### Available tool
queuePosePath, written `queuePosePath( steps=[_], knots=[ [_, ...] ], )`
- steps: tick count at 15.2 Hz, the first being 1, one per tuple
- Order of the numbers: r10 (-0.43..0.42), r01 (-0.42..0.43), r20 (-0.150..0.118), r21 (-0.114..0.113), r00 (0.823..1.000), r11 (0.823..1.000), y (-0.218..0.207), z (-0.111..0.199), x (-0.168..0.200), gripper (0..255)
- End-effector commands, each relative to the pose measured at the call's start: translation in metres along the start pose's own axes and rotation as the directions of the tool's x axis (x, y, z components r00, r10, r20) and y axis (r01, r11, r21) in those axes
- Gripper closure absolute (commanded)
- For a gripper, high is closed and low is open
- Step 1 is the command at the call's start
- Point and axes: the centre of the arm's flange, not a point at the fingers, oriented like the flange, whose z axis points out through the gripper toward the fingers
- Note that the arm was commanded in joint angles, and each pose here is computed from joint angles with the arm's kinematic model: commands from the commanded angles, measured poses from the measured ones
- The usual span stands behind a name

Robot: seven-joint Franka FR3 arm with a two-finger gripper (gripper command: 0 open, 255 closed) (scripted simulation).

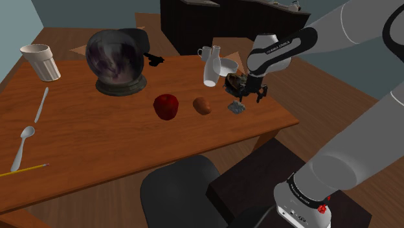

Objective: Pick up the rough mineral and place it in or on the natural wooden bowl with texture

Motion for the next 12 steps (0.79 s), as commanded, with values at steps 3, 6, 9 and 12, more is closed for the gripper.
queuePosePath(
  steps=[3,6,9,12],
  knots=[
    [0.000,0.000,0.000,0.000,1.000,1.000,0.0002,0.0044,-0.0010,0],
    [0.000,0.000,0.000,0.000,1.000,1.000,0.0002,0.0044,-0.0010,0],
    [0.000,0.000,0.000,0.000,1.000,1.000,0.0001,0.0045,-0.0010,255],
    [0.000,0.000,0.000,0.000,1.000,1.000,0.0050,0.0011,0.0010,255]
  ],
)
